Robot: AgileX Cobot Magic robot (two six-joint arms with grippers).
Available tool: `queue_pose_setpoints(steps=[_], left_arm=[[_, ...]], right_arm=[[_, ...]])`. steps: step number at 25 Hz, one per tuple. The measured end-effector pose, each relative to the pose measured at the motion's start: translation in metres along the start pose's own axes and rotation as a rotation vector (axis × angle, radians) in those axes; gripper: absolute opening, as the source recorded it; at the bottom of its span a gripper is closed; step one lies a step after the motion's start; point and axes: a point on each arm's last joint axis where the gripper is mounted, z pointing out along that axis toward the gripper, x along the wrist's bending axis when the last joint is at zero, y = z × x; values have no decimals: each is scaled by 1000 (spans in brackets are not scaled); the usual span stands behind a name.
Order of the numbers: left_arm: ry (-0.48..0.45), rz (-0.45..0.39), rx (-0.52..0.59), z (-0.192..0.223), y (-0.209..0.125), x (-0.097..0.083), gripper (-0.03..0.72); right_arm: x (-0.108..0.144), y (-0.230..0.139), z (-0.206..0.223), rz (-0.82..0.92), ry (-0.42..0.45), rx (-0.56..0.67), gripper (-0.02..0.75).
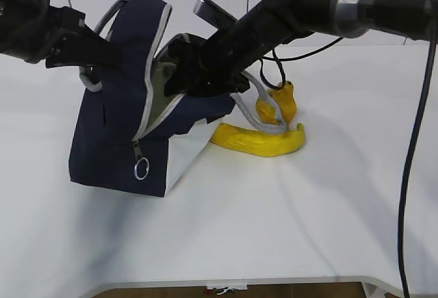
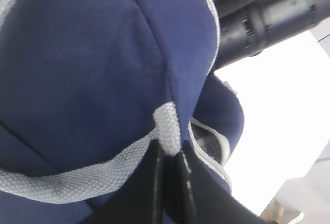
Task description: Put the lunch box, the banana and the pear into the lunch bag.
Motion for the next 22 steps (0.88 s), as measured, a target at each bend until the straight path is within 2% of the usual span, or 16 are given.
queue_pose_setpoints(steps=[7,15,22], left_arm=[[3,-4,14,4,-2,3,4],[4,-19,38,11,-5,9,4],[5,-18,38,11,-5,9,4]], right_arm=[[-9,-3,10,21,-8,16,354],[-5,-1,9,37,19,12,458],[0,0,5,11,23,46,473]])
